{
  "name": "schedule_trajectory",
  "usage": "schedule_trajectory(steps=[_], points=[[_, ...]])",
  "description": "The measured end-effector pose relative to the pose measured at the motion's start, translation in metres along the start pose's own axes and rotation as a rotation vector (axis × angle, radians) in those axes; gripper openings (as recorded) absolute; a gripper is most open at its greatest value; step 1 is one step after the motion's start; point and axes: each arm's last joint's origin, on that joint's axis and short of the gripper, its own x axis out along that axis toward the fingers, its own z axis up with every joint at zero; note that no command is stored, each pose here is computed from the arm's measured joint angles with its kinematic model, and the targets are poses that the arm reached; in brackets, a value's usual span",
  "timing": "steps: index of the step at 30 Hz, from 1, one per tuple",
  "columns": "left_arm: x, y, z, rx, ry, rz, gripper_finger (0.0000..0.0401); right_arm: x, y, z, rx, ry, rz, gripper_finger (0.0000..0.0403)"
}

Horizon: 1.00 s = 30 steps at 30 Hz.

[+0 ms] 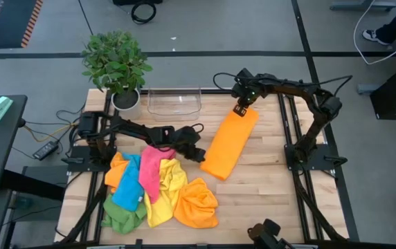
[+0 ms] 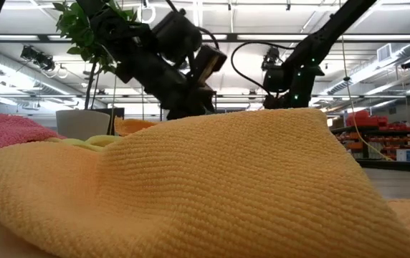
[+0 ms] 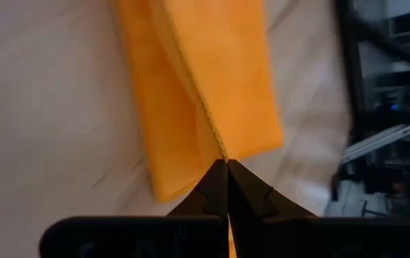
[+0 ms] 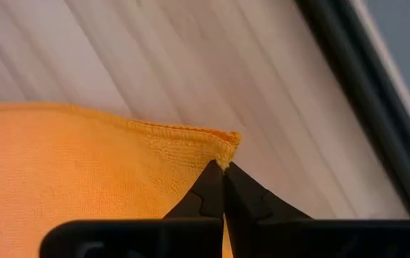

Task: Fold microfiber towels
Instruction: Fold the top right orange microfiber cloth

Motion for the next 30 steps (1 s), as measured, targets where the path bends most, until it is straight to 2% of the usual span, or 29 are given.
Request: schedule_trajectory(steps=[14,24,26,30], points=[[0.01,-0.029,-0.033,-0.118,-0.044,-0.078,0.0005,0.005,0.001,0.001,0.0,-0.042,-0.003,0.0003],[0.006,-0.038,-0.018,-0.151,-0.137,-0.21,0.0005,-0.003,0.003,-0.008,-0.042,0.03,0.011,0.0003],[0.005,-0.042,-0.016,-0.145,-0.153,-0.249,0.0004,-0.011,0.003,-0.01,-0.047,0.019,0.007,0.0003],[0.005,-0.046,-0.014,-0.125,-0.153,-0.243,0.0006,-0.022,-0.003,-0.008,-0.03,-0.04,-0.013,0.0004]])
